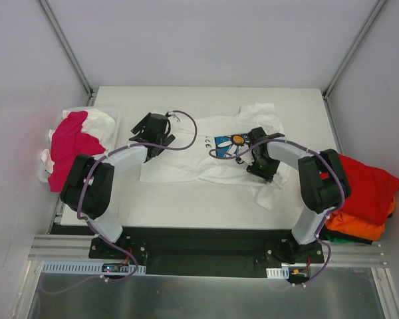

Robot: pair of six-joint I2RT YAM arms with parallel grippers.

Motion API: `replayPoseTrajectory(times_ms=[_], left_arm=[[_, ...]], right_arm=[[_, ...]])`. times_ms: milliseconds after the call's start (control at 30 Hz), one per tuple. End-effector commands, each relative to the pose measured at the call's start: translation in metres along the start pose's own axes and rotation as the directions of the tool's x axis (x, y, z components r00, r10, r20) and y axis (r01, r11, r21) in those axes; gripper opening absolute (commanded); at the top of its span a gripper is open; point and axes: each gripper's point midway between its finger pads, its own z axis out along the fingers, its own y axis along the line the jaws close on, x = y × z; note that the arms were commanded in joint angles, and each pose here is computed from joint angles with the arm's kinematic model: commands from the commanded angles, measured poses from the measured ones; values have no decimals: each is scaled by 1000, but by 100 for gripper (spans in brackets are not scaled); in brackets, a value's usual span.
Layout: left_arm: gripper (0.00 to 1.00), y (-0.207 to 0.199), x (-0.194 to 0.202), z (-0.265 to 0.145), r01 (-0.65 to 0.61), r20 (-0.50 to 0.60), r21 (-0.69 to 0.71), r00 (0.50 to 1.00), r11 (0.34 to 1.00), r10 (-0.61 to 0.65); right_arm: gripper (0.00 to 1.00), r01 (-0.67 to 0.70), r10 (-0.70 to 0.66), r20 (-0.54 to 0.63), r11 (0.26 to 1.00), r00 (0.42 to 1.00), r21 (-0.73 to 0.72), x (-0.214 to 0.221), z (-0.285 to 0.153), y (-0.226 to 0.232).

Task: Fold and stack the t-shirts
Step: Flatten out the tshirt

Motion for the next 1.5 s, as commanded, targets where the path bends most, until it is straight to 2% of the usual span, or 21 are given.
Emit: replayPoseTrajectory(times_ms=[0, 167, 367, 567, 633, 867, 1033, 1167, 1467], left_arm=[[90, -9, -8, -5, 18, 23, 12, 1000, 1000, -19], [90, -23, -12, -2, -4, 22, 33, 1000, 999, 4], [89, -31, -3, 7, -25, -13, 41, 1000, 999, 26], [89, -24, -12, 2, -3, 15, 32, 1000, 999, 3], [89, -24, -14, 2, -3, 19, 33, 1000, 999, 2], [89, -31, -8, 8, -5, -3, 42, 1000, 999, 5], [88, -31, -10, 10, -3, -4, 43, 1000, 999, 3], [88, -27, -17, 12, -3, 5, 31, 1000, 1000, 3], [88, -17, -32, 20, -24, 11, 0, 1000, 1000, 24]], right_arm=[[46, 4, -5, 12, 995, 1000, 100, -12, -11, -35], [46, 2, -3, 12, 996, 1000, 86, -17, -13, -38], [47, 9, -8, -7, 997, 1000, 76, -2, -15, -26], [51, -34, 29, 72, 997, 997, 68, -3, -52, -12], [57, -25, 13, 114, 994, 993, 105, -9, -72, -9], [63, 15, -33, 184, 995, 982, 97, -21, -112, 28], [64, 45, -58, 206, 997, 977, 66, -27, -106, 58], [65, 83, -91, 178, 995, 980, 50, -27, -91, 73], [65, 168, -155, 150, 983, 976, -78, -26, -67, 112]])
